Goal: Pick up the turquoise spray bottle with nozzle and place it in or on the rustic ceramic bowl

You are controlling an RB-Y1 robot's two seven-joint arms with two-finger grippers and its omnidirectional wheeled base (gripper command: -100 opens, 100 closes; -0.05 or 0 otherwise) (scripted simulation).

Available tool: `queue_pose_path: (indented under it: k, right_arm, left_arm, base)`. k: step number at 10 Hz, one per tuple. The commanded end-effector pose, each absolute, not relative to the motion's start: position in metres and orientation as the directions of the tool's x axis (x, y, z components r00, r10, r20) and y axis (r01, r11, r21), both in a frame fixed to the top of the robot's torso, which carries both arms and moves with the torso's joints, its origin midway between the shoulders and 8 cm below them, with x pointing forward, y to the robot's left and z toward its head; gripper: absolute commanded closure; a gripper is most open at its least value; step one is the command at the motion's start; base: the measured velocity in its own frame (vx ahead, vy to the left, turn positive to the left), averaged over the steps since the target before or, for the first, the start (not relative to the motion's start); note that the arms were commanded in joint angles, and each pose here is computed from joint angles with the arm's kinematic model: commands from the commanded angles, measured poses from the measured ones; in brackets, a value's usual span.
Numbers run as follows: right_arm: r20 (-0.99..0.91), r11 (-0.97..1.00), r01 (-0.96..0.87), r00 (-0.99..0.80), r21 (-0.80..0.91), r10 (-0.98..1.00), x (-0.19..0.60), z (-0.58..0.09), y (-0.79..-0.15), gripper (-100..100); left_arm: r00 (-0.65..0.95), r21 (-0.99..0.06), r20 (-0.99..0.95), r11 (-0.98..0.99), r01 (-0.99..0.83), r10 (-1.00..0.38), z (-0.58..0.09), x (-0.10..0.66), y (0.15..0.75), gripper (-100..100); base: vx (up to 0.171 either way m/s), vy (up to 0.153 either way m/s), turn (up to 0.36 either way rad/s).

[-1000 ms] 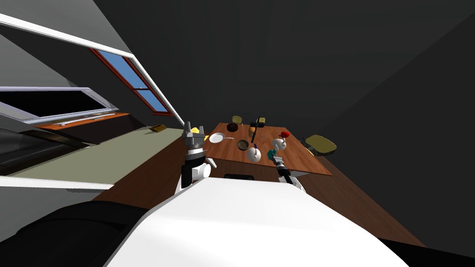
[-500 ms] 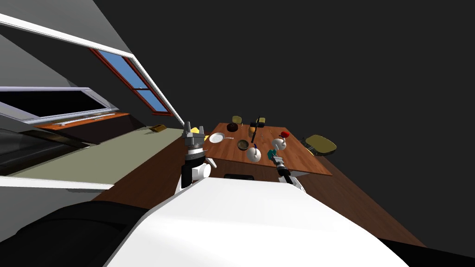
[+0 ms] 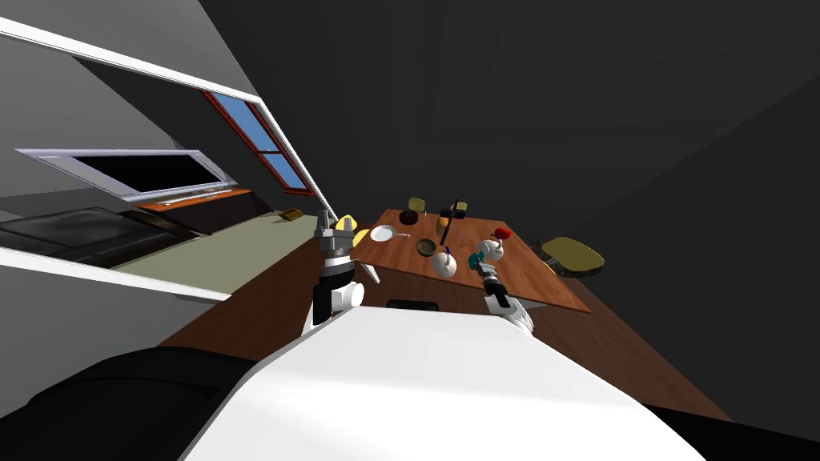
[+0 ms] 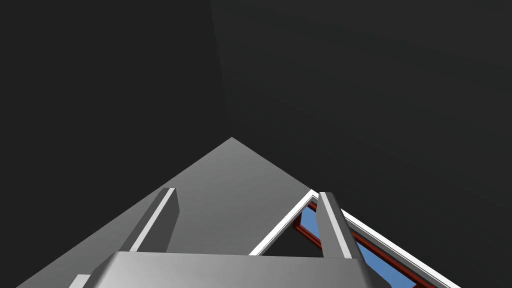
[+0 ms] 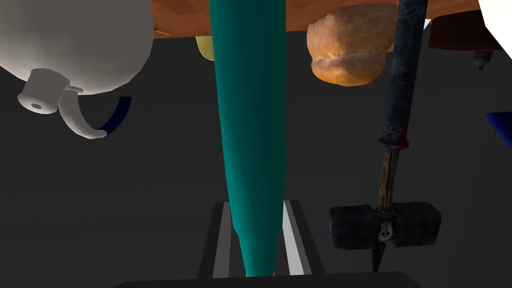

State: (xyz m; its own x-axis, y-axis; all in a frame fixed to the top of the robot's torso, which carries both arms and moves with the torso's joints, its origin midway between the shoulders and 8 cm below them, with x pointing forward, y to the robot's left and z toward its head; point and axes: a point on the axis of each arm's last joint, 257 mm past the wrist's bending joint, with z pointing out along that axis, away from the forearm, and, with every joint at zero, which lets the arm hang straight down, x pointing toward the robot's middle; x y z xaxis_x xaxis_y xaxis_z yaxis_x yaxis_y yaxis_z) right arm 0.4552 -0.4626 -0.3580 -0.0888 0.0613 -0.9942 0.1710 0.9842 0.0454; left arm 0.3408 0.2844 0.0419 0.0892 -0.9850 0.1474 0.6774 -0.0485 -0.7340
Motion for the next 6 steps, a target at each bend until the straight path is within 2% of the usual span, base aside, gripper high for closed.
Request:
queue_pose_path:
  k: [1, 3, 6]
  right_arm:
    - [-0.994, 0.980, 0.192, -0.078, 0.058, 0.075, 0.456, -0.350, -0.472, 100]
    - [-0.992, 0.959, 0.263, -0.041, 0.105, 0.120, 0.468, -0.323, -0.505, 100]
    - [-0.986, 0.939, 0.307, -0.012, 0.154, 0.166, 0.473, -0.309, -0.525, 100]
  left_arm:
    - [0.089, -0.734, 0.147, -0.049, 0.677, -0.985, 0.042, 0.341, 0.284, 0]
    - [0.089, -0.734, 0.147, -0.048, 0.677, -0.985, 0.042, 0.341, 0.284, 0]
    - [0.089, -0.734, 0.147, -0.048, 0.677, -0.985, 0.042, 0.341, 0.284, 0]
  base:
    - [-0.076, 0.013, 0.072]
    - [-0.081, 0.025, 0.206]
    - [-0.067, 0.012, 0.126]
